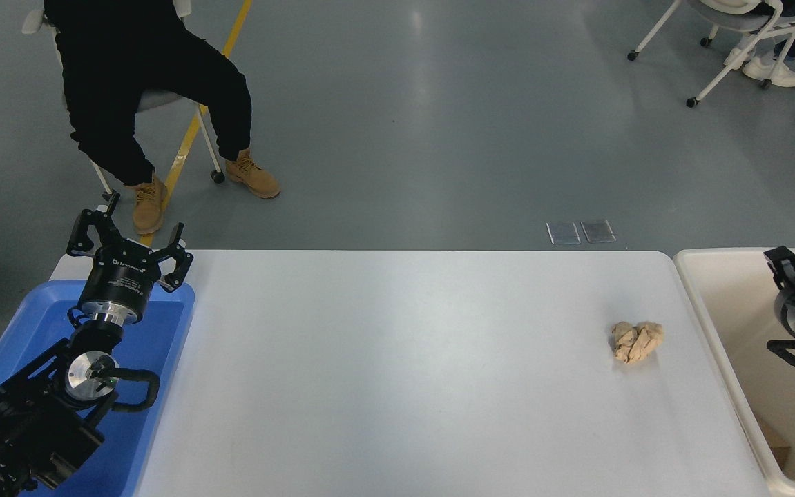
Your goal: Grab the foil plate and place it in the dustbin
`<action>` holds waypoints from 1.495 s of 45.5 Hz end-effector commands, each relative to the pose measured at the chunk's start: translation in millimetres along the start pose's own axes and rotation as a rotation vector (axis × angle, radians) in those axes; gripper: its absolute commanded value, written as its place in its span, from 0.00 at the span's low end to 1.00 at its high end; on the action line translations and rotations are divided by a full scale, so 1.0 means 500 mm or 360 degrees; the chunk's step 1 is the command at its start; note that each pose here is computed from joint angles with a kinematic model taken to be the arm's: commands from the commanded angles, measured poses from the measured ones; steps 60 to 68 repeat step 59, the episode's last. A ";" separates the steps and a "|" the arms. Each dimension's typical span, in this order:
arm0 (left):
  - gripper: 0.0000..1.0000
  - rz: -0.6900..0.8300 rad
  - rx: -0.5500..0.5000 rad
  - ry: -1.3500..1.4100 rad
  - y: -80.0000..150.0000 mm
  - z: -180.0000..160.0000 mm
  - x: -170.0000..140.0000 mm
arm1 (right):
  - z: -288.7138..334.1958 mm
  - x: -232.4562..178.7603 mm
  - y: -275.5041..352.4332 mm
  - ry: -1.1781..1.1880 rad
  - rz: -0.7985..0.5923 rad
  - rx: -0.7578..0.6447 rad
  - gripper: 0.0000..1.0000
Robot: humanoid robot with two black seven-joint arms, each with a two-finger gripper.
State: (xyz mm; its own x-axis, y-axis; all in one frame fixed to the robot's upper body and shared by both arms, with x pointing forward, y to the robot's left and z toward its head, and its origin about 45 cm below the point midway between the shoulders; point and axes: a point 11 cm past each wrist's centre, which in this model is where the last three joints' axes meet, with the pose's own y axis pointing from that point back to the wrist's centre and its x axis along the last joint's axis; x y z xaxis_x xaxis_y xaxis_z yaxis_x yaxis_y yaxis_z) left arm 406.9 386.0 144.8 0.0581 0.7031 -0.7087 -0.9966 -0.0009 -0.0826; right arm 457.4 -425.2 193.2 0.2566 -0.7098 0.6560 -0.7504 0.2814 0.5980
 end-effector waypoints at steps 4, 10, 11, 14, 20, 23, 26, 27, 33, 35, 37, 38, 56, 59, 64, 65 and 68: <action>0.99 0.0001 0.0001 -0.0003 0.000 0.000 0.000 | -0.222 -0.089 0.083 0.0467 -0.0341 0.0128 1.00; 0.99 0.0003 0.0001 -0.0004 0.000 0.000 0.000 | -0.226 -0.141 0.133 0.0544 -0.0522 0.0057 1.00; 0.99 0.0003 0.0001 -0.0004 0.000 0.000 0.000 | -0.225 -0.145 0.141 0.0556 -0.0543 0.0051 1.00; 0.99 0.0005 0.0001 -0.0005 0.000 0.000 0.001 | -0.221 -0.150 0.165 0.0600 -0.0589 0.0035 1.00; 0.99 0.0005 0.0001 -0.0005 0.000 0.000 0.001 | -0.228 -0.156 0.223 0.0649 -0.0710 0.0035 1.00; 0.99 0.0005 0.0001 -0.0005 0.000 0.000 0.001 | -0.236 -0.168 0.263 0.0681 -0.0818 0.0048 1.00; 0.99 0.0005 0.0001 -0.0005 0.000 0.000 0.001 | -0.250 -0.183 0.325 0.0745 -0.0975 0.0073 1.00; 0.99 0.0005 0.0001 -0.0005 0.000 0.000 0.001 | -0.251 -0.185 0.341 0.0760 -0.1017 0.0077 1.00; 0.99 0.0005 0.0002 -0.0003 0.000 -0.002 0.000 | -0.255 -0.186 0.418 0.0887 -0.1215 0.0074 1.00; 0.99 0.0005 0.0001 -0.0005 0.000 0.000 0.001 | -0.255 -0.179 0.425 0.0945 -0.1228 0.0069 1.00; 0.99 0.0005 0.0001 -0.0005 0.000 0.000 0.001 | -0.256 -0.176 0.430 0.1008 -0.1242 0.0072 1.00; 0.99 0.0005 0.0001 -0.0005 0.000 0.000 0.001 | -0.255 -0.175 0.432 0.1034 -0.1253 0.0071 1.00; 0.99 0.0007 0.0003 -0.0005 0.001 -0.001 0.002 | -0.267 -0.148 0.484 0.1206 -0.1426 0.0074 1.00; 0.99 0.0005 0.0001 -0.0005 0.000 0.000 0.001 | -0.270 -0.148 0.486 0.1211 -0.1422 0.0082 1.00; 0.99 0.0005 0.0001 -0.0005 0.000 0.000 0.001 | -0.270 -0.148 0.486 0.1211 -0.1422 0.0082 1.00; 0.99 0.0005 0.0001 -0.0005 0.000 0.000 0.001 | -0.270 -0.148 0.486 0.1211 -0.1422 0.0082 1.00; 0.99 0.0005 0.0001 -0.0005 0.000 0.000 0.001 | -0.270 -0.148 0.486 0.1211 -0.1422 0.0082 1.00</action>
